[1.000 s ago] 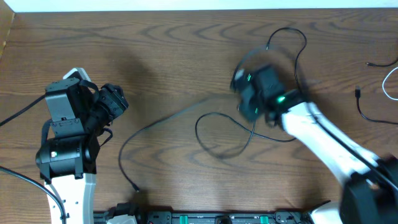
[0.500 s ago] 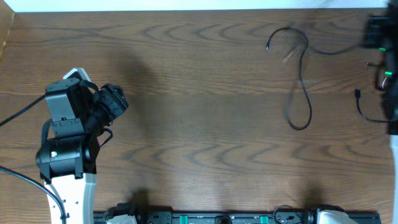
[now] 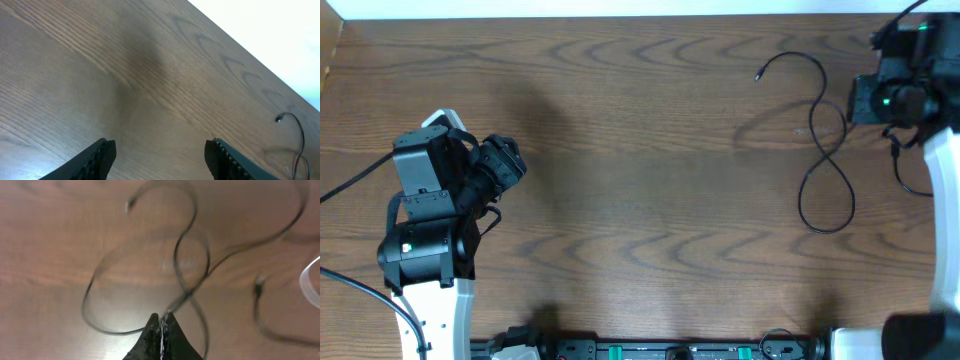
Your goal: Untangle cables
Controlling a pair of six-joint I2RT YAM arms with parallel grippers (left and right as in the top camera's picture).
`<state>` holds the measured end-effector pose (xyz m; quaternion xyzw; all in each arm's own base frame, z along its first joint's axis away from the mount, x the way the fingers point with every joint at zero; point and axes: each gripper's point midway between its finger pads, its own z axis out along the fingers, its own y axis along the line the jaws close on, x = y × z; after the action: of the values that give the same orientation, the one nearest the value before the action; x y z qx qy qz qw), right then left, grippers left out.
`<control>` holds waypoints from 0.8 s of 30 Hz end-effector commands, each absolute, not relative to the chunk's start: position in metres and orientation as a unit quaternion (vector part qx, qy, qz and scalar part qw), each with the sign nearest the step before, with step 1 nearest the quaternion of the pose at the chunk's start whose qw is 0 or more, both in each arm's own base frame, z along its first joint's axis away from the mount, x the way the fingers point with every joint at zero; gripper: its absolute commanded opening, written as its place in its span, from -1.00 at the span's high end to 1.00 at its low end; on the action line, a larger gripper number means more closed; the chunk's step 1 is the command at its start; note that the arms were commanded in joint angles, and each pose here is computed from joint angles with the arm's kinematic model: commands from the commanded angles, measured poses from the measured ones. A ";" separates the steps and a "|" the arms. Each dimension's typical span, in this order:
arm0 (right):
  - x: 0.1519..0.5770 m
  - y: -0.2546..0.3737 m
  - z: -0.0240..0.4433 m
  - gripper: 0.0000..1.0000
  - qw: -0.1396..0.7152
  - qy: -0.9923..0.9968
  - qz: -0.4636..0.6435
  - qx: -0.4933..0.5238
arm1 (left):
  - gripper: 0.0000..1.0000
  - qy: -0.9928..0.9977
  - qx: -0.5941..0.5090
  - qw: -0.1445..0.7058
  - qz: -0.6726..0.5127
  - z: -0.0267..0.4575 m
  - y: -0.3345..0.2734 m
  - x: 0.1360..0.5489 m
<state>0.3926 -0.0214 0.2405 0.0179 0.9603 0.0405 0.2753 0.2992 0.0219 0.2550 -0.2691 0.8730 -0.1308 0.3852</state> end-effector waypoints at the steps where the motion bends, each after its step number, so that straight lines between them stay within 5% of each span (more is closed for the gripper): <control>1: 0.391 -0.016 0.208 0.97 0.217 0.973 0.064 0.051 | -0.26 0.872 -0.262 0.391 -0.132 0.260 0.022 0.300; 9: 0.390 -0.037 0.133 0.98 0.100 0.986 0.015 0.129 | -0.26 0.873 -0.262 0.391 -0.132 0.260 0.021 0.299; 15: 0.387 -0.053 0.083 -0.40 0.034 0.990 -0.034 0.131 | -0.26 0.873 -0.262 0.391 -0.132 0.260 0.021 0.299; 19: 0.387 -0.053 0.051 -0.76 -0.001 0.990 -0.034 0.134 | -0.27 0.873 -0.262 0.391 -0.132 0.260 0.021 0.299; 24: 0.393 -0.053 0.021 -0.79 -0.016 0.987 -0.036 0.156 | -0.27 0.874 -0.262 0.388 -0.132 0.258 0.021 0.299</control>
<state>0.3923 -0.0514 0.0330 0.1379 0.9901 -0.0248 -0.0093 0.2988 0.0219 0.2545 -0.2693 0.8735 -0.1306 0.3840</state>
